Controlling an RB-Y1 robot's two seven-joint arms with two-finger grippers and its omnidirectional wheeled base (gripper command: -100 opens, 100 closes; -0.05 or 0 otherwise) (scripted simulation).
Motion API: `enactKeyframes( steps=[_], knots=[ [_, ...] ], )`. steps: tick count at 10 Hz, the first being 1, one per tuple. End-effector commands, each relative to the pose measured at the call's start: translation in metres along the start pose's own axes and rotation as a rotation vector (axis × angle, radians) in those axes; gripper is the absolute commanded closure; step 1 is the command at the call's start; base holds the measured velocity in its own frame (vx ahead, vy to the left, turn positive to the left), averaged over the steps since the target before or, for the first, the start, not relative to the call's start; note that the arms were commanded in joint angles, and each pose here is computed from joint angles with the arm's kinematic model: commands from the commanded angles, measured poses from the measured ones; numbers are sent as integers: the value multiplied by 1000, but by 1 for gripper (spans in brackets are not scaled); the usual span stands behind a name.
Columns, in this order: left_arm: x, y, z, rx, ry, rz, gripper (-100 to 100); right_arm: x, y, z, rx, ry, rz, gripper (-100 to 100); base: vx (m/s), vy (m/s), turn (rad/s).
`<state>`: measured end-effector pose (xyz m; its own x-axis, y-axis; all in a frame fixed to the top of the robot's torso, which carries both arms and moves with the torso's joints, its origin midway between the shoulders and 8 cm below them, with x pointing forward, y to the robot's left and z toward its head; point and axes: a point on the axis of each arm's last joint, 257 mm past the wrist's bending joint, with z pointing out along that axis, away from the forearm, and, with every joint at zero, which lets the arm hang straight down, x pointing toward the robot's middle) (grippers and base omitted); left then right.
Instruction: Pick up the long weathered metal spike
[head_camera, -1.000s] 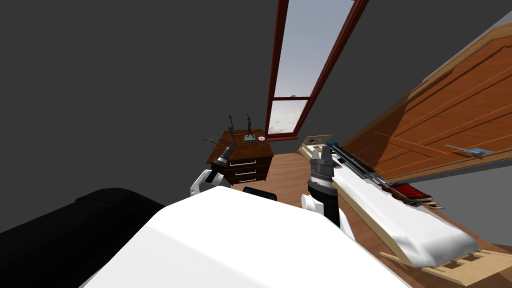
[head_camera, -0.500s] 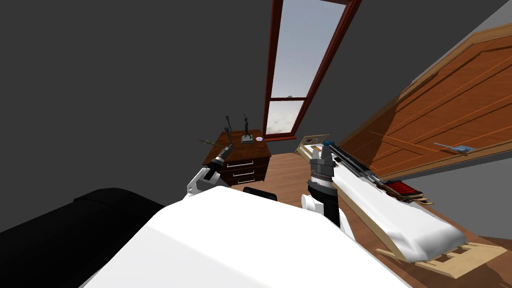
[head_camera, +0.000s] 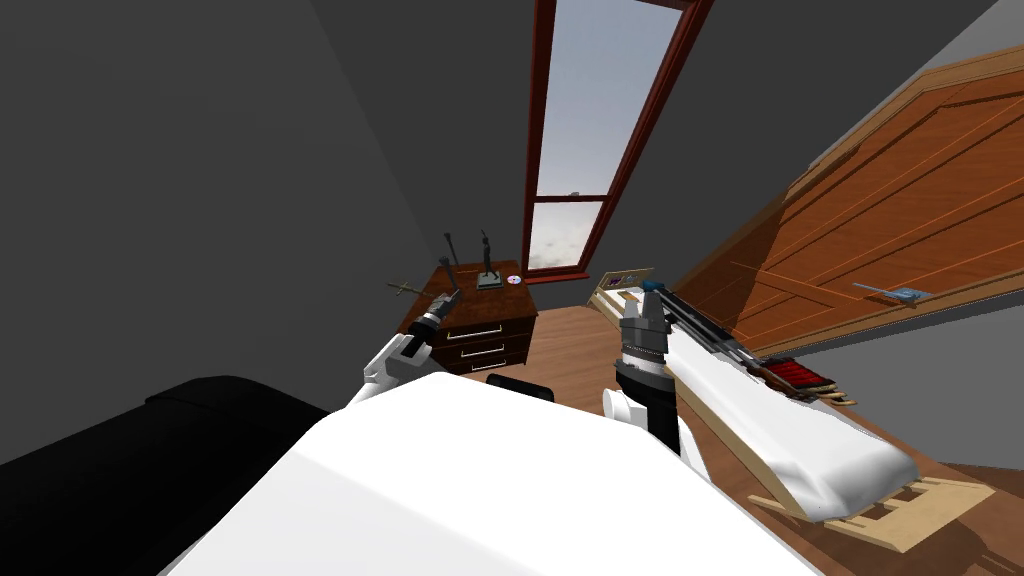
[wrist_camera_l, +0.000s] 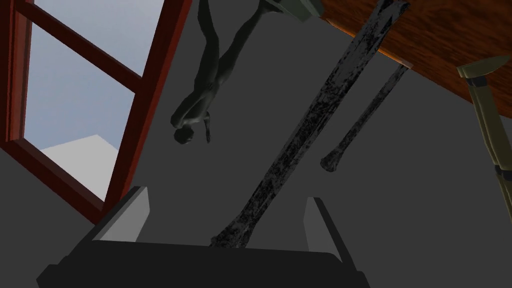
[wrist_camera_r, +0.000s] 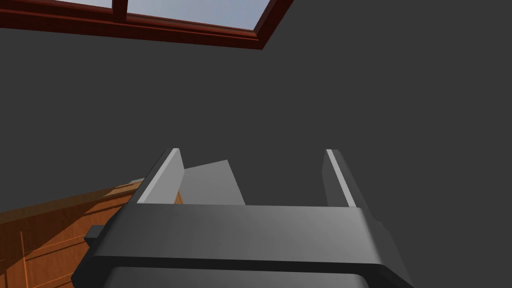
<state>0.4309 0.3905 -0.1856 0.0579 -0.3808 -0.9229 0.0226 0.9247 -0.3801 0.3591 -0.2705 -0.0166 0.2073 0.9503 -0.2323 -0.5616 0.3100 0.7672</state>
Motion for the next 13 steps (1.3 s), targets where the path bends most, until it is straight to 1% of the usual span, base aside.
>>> enactKeyframes(
  steps=[1,4,6,7,8,9,10,11,12,13],
  knots=[
    [-4,15,3,-25,8,79,-100,0,0,0,0,0,0,0,49,-29,-34],
    [-13,42,4,-68,19,206,-100,0,0,0,0,0,0,0,50,-34,-30],
    [-20,57,4,-92,25,278,-100,0,0,0,0,0,0,0,39,-27,-31],
    [-26,69,4,-110,29,336,-100,0,0,0,0,0,0,0,37,-29,-42],
    [-28,73,4,-118,31,358,-100,0,0,0,0,0,0,0,35,-30,-32],
    [-33,81,4,-130,34,393,-100,0,0,0,0,0,0,0,30,-31,-24],
    [-32,75,4,-122,32,370,-100,0,0,0,0,0,0,0,13,-13,-2],
    [-33,76,4,-124,32,375,0,0,0,0,0,0,0,0,0,0,0],
    [-32,76,4,-123,32,375,-100,0,0,0,0,0,0,0,0,0,0],
    [-32,76,4,-123,32,375,100,0,0,0,0,0,0,0,0,0,0]
  ],
)
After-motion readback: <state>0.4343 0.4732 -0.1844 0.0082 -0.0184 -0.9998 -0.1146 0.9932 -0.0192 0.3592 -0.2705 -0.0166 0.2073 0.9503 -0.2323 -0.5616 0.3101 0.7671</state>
